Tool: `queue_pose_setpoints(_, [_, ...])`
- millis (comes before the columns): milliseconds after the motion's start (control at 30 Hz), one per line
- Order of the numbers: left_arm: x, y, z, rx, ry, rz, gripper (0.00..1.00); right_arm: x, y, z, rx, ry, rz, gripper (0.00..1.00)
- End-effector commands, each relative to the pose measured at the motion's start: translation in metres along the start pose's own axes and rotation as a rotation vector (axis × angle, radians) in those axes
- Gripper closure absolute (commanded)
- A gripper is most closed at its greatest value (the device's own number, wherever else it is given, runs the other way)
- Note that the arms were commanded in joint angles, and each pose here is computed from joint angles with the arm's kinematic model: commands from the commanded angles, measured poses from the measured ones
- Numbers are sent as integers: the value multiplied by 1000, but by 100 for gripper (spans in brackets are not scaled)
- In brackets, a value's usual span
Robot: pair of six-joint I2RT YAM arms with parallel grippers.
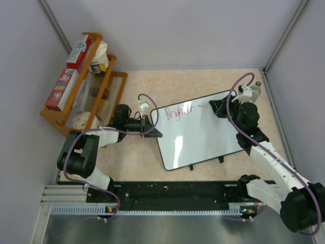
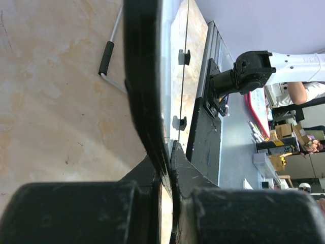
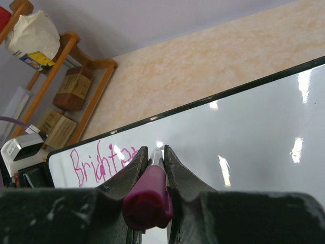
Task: Write a sentence on the whiteboard
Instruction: Write with the whiteboard marker on the whiteboard.
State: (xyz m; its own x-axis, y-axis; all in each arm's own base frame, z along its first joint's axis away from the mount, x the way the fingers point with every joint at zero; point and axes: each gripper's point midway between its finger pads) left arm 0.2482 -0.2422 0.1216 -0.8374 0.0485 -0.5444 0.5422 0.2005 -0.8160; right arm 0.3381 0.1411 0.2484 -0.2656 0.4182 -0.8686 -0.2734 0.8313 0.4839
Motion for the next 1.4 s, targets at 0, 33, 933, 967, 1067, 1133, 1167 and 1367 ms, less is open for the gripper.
queue_pose_setpoints(0, [12, 23, 5, -75, 2, 173, 100, -22, 1, 5, 14, -64, -25, 100])
queue_pose_setpoints(33, [12, 23, 5, -75, 2, 173, 100, -21, -1, 4, 21, -63, -28, 100])
queue_pose_setpoints(933, [12, 24, 6, -76, 2, 168, 100, -48, 7, -10, 19, -152, -23, 100])
queue_pose_setpoints(967, [12, 24, 6, -74, 3, 167, 100, -50, 13, -11, -11, -157, -19, 100])
queue_pose_setpoints(1067, [12, 24, 6, -73, 3, 166, 100, -57, 20, -11, -34, -176, -9, 100])
queue_pose_setpoints(1133, [12, 23, 6, -71, 3, 167, 100, -58, 20, -9, -34, -175, -4, 100])
queue_pose_setpoints(1167, [12, 23, 6, -71, 3, 167, 100, -57, 19, -8, -31, -172, -3, 100])
queue_pose_setpoints(1367, [12, 23, 6, -70, 4, 166, 100, -41, 12, 1, -17, -130, 1, 100])
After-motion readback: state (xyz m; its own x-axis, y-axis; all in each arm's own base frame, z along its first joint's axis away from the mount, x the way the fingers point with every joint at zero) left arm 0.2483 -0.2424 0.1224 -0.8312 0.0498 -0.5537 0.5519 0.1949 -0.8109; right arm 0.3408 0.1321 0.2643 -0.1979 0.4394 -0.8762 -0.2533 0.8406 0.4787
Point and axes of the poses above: each gripper's point midway between its finger pads, its own z axis out along the fingers, its own y axis along the line the jaws close on, x = y × z, and after that the axes turned 3 degrees about -z, right-handed
